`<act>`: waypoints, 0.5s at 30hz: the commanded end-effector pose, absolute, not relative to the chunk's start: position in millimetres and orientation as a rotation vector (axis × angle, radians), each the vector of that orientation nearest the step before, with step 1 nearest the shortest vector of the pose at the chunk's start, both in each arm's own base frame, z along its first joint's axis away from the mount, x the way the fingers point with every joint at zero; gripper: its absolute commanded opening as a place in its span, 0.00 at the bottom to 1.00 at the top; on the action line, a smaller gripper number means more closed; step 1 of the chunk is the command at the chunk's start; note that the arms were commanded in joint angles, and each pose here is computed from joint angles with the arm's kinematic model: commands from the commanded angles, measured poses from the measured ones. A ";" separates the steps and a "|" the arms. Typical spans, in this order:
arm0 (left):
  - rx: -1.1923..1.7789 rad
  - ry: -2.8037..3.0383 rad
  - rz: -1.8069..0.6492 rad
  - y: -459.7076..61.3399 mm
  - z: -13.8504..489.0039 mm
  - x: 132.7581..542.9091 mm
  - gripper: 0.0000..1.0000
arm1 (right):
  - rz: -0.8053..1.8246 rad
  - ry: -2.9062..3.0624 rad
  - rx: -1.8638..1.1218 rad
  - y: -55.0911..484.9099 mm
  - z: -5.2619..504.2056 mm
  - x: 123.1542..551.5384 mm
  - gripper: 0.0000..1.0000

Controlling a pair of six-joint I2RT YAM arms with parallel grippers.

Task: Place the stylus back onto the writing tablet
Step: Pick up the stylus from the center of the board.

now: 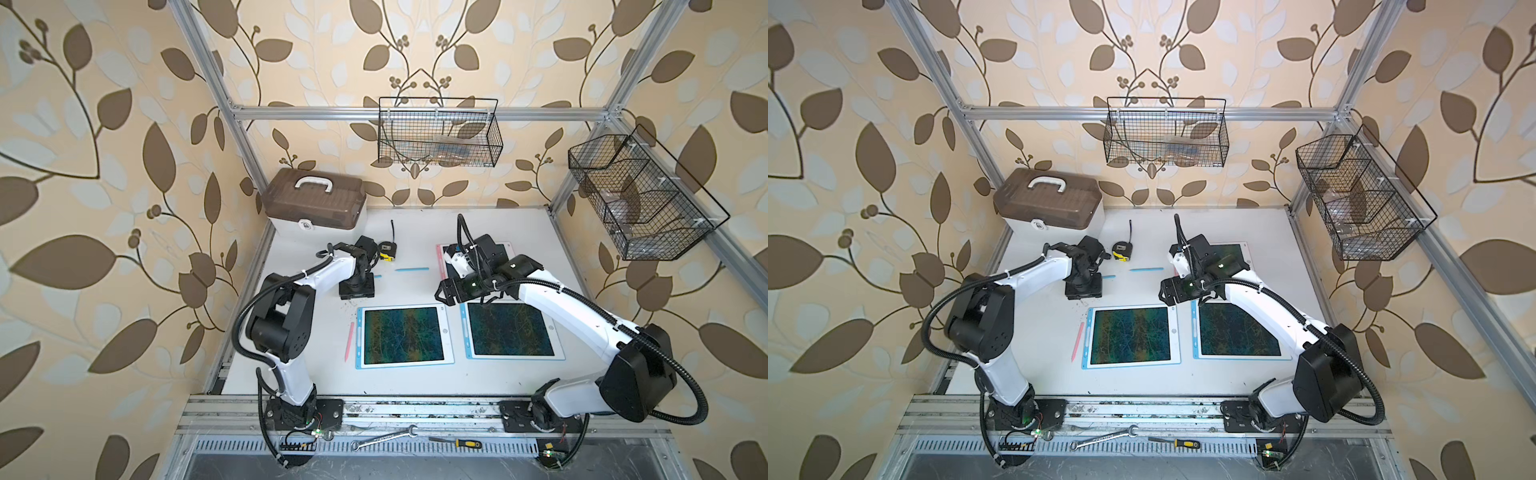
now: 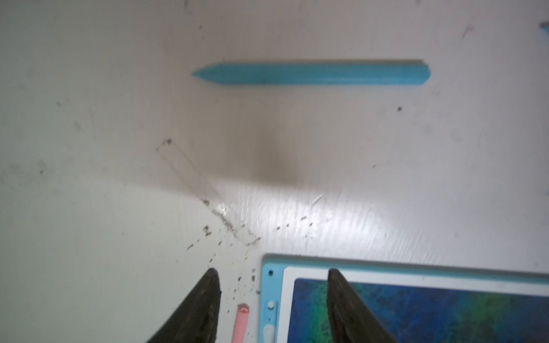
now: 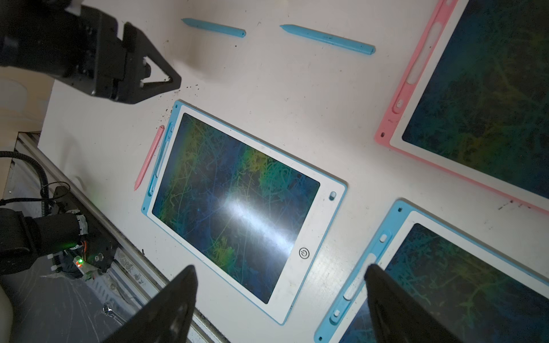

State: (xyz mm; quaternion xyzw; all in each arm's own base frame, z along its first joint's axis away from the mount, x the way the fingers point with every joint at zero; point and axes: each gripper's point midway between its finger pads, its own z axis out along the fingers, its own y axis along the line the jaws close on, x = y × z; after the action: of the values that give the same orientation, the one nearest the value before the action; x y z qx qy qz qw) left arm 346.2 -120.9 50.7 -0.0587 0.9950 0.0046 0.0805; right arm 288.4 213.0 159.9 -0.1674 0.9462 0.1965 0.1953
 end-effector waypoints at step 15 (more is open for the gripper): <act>0.064 2.986 0.059 -116.5 45.2 420.2 0.82 | 0.531 2.646 -0.472 210.6 165.0 294.7 0.89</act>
State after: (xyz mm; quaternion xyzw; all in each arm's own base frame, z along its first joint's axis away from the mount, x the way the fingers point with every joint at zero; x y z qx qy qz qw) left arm 426.5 -117.5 48.1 -0.0052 0.9944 0.0192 0.1040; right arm 290.0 210.6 158.1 -0.1638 0.9479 0.1937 0.1930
